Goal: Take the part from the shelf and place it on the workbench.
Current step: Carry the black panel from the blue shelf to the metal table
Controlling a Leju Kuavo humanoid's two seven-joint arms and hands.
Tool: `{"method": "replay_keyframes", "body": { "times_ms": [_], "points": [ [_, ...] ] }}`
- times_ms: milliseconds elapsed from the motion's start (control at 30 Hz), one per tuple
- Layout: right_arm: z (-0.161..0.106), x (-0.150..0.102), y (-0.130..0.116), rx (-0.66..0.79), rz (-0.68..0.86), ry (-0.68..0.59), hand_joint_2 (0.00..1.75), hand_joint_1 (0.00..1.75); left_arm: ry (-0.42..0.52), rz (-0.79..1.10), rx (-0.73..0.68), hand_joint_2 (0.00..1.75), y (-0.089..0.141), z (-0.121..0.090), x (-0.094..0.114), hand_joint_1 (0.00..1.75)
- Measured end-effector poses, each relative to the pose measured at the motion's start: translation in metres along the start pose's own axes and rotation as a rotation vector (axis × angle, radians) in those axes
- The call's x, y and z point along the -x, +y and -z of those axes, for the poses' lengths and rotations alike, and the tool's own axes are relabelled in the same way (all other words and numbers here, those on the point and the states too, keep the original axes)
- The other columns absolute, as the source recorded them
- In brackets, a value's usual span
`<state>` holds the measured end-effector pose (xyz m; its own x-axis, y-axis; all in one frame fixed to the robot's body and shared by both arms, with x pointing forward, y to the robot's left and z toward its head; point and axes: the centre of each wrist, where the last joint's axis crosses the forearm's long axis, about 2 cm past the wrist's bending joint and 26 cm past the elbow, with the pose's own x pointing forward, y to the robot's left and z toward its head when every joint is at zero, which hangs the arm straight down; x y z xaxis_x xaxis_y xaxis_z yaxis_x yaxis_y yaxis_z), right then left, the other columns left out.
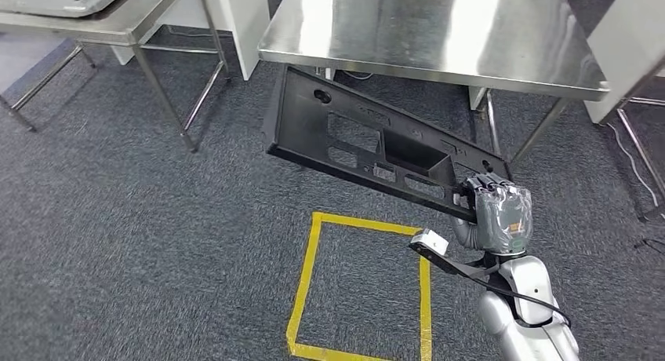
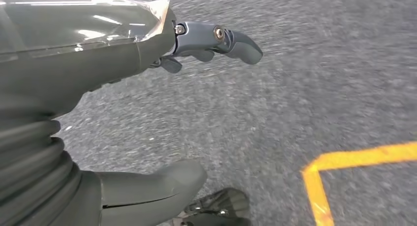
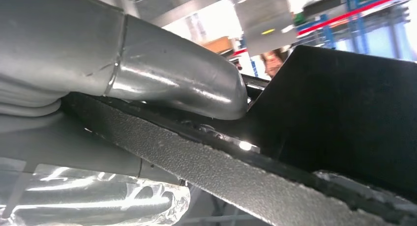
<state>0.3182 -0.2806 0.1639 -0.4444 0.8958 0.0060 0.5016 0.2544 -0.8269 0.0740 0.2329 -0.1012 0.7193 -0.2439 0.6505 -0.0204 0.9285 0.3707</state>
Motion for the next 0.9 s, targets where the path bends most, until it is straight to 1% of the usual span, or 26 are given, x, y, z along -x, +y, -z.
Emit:
{"method": "replay_keyframes", "body": {
  "times_ms": [233,500,900],
  "points": [
    [-0.0017,-0.0028,-0.0005,-0.006,-0.054,-0.018,0.0,1.75,0.005,0.0,0.0,1.75,0.0018,0.0012,-0.0001,0.0],
    [-0.0016,0.0028,-0.0026,-0.008,-0.06,-0.017,0.0,1.75,0.009,-0.006,-0.003,1.75,0.0022,0.0022,-0.0011,0.0],
    [-0.002,0.0041,-0.0029,-0.01,-0.063,-0.019,0.0,1.75,0.01,-0.007,-0.003,1.75,0.0021,0.0021,-0.0011,0.0]
  ]
}}
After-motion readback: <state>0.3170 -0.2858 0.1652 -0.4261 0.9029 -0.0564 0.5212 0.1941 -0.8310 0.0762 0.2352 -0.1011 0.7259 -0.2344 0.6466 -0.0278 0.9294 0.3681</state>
